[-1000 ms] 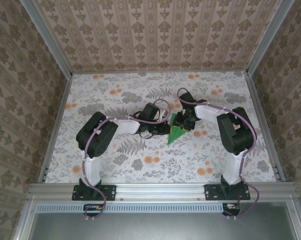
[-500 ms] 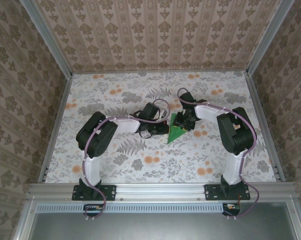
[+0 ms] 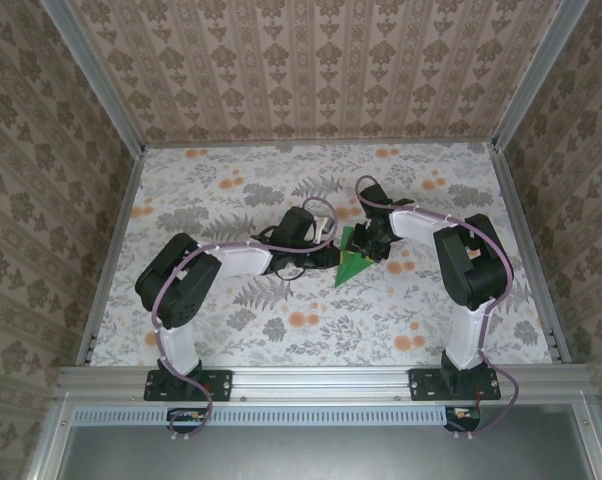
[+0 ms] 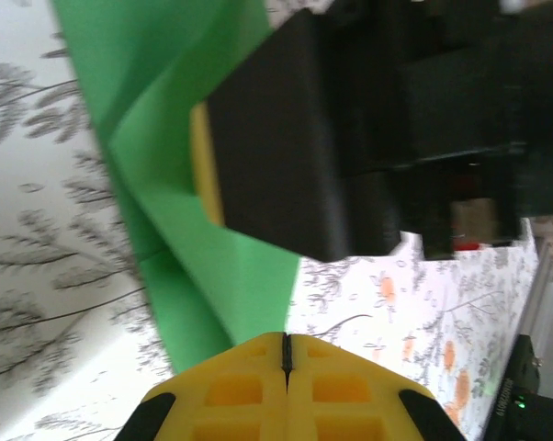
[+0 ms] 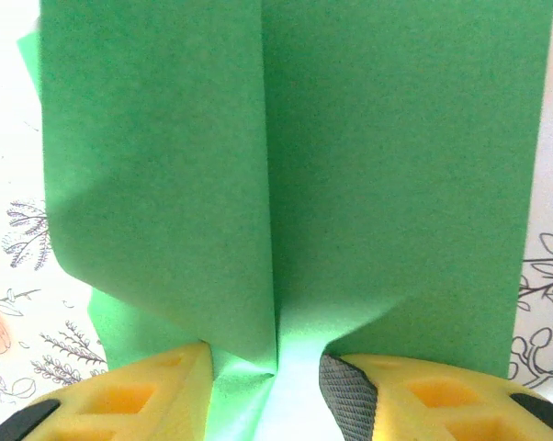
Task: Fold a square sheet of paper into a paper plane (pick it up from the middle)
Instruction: Fourth fold the wing at the center of the table.
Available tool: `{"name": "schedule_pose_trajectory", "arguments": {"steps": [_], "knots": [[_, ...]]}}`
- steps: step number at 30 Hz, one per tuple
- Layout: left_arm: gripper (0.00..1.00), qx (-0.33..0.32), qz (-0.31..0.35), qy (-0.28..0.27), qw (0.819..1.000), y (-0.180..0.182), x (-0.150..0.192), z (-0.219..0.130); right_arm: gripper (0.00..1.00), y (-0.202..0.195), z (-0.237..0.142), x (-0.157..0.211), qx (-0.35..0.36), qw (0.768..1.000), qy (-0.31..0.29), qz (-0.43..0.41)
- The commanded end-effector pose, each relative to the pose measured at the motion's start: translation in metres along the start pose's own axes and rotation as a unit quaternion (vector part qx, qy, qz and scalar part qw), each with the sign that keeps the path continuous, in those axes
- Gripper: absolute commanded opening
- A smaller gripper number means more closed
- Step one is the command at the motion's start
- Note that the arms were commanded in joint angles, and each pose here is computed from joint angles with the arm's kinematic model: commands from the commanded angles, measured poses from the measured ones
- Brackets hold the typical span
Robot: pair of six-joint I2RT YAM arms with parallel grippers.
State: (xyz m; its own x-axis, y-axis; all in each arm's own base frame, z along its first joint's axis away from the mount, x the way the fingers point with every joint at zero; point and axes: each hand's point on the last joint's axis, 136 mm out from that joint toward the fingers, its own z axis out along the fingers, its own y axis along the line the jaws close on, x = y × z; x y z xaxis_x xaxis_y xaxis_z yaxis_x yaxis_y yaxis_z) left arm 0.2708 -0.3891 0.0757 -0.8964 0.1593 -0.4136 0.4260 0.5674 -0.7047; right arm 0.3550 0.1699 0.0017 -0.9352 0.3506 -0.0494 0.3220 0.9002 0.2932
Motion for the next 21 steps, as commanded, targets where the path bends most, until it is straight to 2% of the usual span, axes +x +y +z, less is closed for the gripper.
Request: {"name": "schedule_pose_trajectory", "arguments": {"steps": [1, 12, 21], "knots": [[0.05, 0.029, 0.012, -0.002, 0.999, -0.019, -0.002, 0.001, 0.47, -0.100, 0.072, 0.070, 0.164, 0.979, 0.114, 0.034], [0.05, 0.011, -0.009, 0.041, 0.999, -0.002, 0.009, 0.023, 0.47, -0.097, 0.073, 0.069, 0.155, 0.980, 0.116, 0.039], [0.02, -0.021, -0.034, 0.045, 0.998, 0.021, 0.012, 0.027, 0.47, -0.097, 0.073, 0.069, 0.152, 0.980, 0.118, 0.042]]}}
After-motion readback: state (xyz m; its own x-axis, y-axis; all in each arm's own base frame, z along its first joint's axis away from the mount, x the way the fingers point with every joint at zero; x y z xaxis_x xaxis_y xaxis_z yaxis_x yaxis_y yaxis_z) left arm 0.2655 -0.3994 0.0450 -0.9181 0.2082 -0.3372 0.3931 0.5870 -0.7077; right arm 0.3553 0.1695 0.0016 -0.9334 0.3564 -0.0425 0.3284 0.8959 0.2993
